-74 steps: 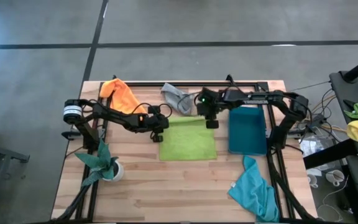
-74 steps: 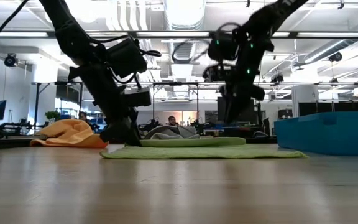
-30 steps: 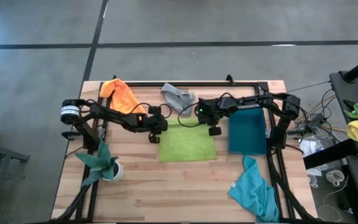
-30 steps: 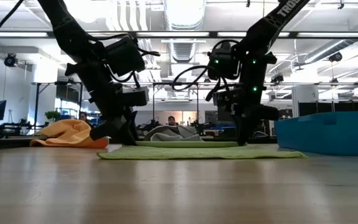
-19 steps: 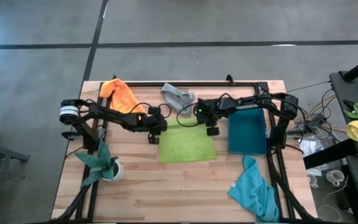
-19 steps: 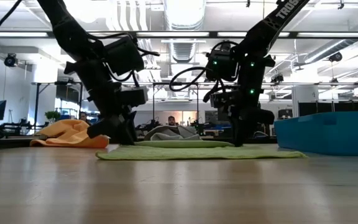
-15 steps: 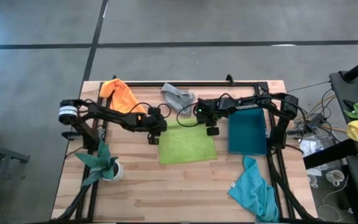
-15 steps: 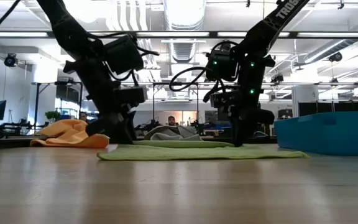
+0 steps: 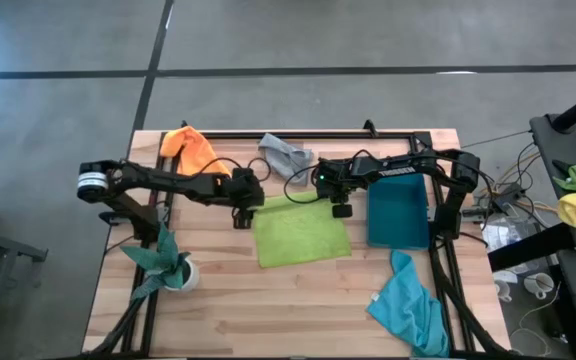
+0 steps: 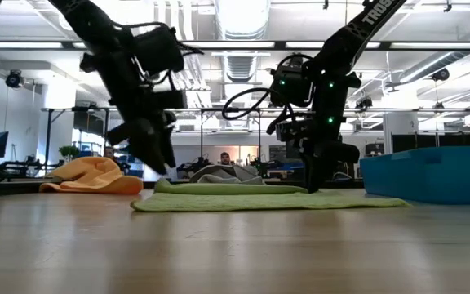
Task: Roll microfiber towels into tight, uniform cylinder then place into a basket
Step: Roll the green towel
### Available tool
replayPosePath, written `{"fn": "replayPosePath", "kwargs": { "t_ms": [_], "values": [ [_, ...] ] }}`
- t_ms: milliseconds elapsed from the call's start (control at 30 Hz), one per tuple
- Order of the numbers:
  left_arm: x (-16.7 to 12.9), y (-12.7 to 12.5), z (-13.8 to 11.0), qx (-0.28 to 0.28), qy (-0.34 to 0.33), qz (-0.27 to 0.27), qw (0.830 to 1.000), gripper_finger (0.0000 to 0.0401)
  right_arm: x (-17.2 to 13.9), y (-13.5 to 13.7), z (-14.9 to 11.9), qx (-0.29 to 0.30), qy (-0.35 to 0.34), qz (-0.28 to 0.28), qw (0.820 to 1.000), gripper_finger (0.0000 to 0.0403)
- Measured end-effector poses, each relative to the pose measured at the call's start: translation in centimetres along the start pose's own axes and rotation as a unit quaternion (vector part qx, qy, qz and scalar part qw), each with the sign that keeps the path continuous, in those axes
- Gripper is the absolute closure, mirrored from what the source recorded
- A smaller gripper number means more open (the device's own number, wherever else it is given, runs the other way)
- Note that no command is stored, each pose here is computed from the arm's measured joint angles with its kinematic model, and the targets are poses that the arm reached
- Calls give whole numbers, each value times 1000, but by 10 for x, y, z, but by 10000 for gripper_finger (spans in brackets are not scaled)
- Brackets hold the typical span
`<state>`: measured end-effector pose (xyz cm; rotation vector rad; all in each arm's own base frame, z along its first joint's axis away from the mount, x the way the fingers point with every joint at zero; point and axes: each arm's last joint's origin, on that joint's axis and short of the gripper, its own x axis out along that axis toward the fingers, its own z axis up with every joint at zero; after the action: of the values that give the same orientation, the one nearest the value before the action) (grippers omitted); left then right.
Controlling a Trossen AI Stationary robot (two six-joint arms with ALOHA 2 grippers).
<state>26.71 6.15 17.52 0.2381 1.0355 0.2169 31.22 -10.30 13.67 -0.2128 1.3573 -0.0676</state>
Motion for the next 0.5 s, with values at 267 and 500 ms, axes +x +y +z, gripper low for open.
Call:
{"fn": "replayPosePath", "kwargs": {
  "t_ms": [267,500],
  "values": [
    [19,11,-11,-92,23,12,995,152,0,0,0,-4,0,0,1000,314],
    [38,5,-21,-73,60,3,995,153,0,0,0,-4,0,0,1000,314]
  ]
}}
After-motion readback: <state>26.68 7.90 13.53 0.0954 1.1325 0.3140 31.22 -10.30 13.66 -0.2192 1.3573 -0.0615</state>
